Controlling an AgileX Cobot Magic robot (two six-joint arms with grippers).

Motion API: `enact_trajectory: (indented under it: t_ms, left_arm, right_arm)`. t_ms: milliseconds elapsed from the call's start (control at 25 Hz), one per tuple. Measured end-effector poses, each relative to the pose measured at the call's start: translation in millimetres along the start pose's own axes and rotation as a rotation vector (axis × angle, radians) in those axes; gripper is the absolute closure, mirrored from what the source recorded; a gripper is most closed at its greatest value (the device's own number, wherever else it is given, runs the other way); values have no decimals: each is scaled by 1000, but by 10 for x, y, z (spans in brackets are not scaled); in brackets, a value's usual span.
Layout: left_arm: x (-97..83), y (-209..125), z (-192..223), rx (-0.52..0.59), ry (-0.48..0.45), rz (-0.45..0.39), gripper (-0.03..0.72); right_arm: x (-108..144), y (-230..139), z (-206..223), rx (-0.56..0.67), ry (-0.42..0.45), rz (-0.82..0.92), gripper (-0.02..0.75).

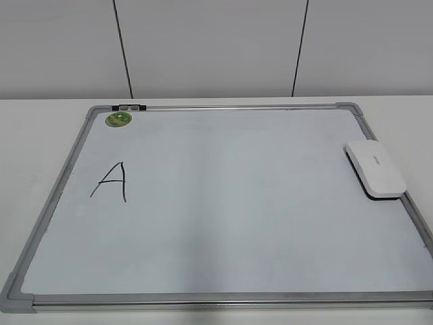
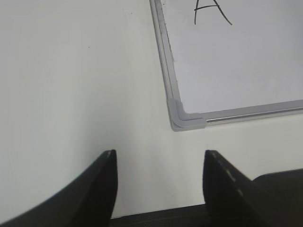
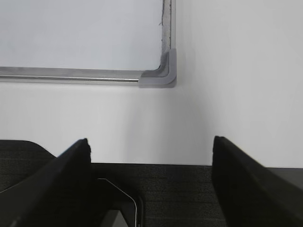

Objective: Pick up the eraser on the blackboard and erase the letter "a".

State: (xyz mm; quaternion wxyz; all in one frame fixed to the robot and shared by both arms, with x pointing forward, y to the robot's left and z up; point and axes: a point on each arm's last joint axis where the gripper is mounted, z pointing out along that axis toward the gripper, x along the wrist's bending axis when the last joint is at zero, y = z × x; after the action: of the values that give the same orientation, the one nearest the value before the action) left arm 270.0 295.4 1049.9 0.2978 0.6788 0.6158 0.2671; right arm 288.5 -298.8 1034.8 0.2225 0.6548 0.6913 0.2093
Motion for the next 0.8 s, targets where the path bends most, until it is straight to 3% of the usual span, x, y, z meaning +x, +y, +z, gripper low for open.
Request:
enact_trajectory:
  t_ms: [240,600,800]
  left_arm:
    - [-6,-56,-87,-66,5,4,293]
    - [-27,-229,-292,-240,13,14,299]
    - [-27,-237,-296,-240,13,15,312]
  right_arm:
    - [4,-69,-92,-79,-5,0,150]
    - [21,-372,-372,-361,-21,0,151]
    - [25,-434,-409,-404,-23,0,151]
